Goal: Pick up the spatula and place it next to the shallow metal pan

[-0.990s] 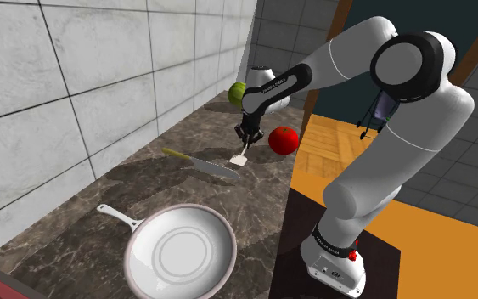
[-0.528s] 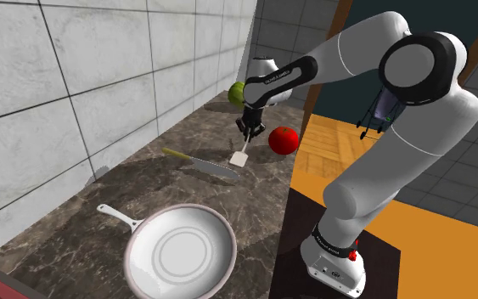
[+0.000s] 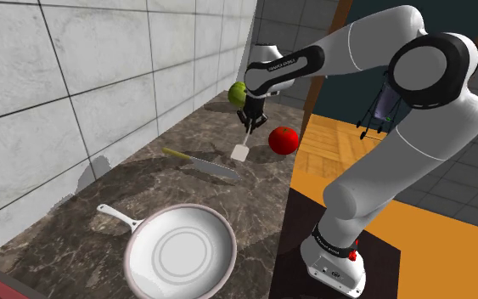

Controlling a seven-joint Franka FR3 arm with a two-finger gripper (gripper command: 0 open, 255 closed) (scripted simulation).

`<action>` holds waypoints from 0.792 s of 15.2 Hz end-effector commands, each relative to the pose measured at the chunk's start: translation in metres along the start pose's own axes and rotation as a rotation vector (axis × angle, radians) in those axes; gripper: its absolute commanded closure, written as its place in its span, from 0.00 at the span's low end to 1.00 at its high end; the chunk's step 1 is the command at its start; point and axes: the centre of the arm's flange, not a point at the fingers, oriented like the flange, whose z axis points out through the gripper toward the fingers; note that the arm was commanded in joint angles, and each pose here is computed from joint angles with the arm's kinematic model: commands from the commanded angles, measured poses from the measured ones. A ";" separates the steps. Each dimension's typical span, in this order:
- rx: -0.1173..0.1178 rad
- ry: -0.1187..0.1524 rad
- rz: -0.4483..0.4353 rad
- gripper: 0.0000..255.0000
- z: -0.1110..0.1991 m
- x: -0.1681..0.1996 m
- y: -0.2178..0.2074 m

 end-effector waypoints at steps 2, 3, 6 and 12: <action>0.000 0.000 0.000 1.00 -0.016 0.002 0.001; 0.000 0.000 0.000 1.00 -0.021 0.002 0.001; 0.000 0.000 0.000 1.00 -0.037 0.003 0.001; 0.000 0.000 0.000 1.00 -0.042 -0.062 0.012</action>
